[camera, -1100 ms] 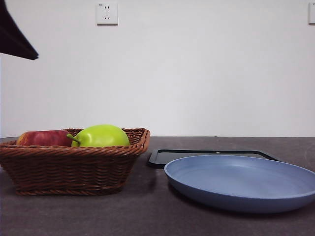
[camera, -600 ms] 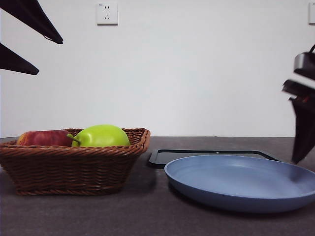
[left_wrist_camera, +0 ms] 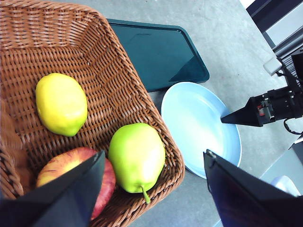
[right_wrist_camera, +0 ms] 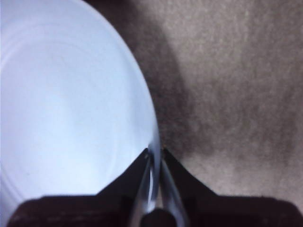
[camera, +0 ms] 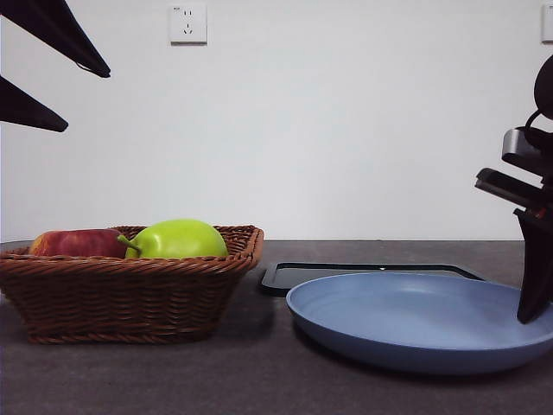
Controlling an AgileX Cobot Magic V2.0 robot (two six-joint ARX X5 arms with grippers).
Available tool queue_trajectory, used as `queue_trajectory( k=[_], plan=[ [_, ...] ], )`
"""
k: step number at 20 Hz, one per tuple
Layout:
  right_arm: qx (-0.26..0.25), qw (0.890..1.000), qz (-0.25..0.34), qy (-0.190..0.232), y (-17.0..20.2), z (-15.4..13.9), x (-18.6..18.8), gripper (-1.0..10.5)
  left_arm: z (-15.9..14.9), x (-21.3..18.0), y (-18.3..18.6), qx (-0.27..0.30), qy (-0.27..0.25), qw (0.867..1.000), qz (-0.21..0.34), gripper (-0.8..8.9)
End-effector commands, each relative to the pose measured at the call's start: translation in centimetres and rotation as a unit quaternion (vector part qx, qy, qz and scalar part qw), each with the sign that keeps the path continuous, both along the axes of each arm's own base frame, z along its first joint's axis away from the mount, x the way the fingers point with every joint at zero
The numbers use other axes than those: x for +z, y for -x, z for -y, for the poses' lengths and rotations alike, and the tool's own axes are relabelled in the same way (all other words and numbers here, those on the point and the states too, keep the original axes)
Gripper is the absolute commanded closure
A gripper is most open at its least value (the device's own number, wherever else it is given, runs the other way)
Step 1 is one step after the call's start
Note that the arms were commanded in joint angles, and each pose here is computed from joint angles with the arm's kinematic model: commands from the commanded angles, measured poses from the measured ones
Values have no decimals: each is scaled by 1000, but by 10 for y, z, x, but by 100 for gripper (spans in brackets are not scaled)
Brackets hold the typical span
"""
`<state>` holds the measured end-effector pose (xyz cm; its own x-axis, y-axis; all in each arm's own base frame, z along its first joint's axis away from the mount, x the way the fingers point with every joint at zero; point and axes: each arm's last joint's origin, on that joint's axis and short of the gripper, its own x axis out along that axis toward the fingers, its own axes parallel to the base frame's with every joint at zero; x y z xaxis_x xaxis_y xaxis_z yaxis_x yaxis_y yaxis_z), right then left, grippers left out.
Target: Take the lemon from the basket,put the lemon in the plate,hand out the plate
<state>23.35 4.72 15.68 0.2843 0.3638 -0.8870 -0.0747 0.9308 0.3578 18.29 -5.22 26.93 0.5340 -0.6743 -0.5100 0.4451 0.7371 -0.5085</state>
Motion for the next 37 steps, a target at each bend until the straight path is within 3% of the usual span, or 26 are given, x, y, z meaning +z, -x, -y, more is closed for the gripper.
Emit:
queue_trajectory(
  k=[1,9,15,20,23,31,35,37],
  plan=[
    [-5,1000,6,1,-1,-1,5,943,1,4,-1,-6,-1,1000,11,449],
    [-5,998,57,-10,28,4,48,943,11,13,-10,32,-43,998,19,436],
    [-4,996,85,-15,46,7,66,943,40,20,-58,17,-161,987,-2,436],
    [-3,997,79,-14,49,7,67,943,68,5,-101,4,-205,978,-28,434],
    [-3,997,79,-14,49,7,67,943,80,-16,-121,19,-252,966,-47,421],
    [0,996,84,-12,48,7,67,943,91,-76,-146,10,-288,951,-108,421],
    [0,996,84,-12,48,7,67,943,91,-83,-148,13,-299,947,-114,427],
    [0,996,86,-12,48,7,67,943,91,-83,-148,13,-298,947,-114,543]
  ],
)
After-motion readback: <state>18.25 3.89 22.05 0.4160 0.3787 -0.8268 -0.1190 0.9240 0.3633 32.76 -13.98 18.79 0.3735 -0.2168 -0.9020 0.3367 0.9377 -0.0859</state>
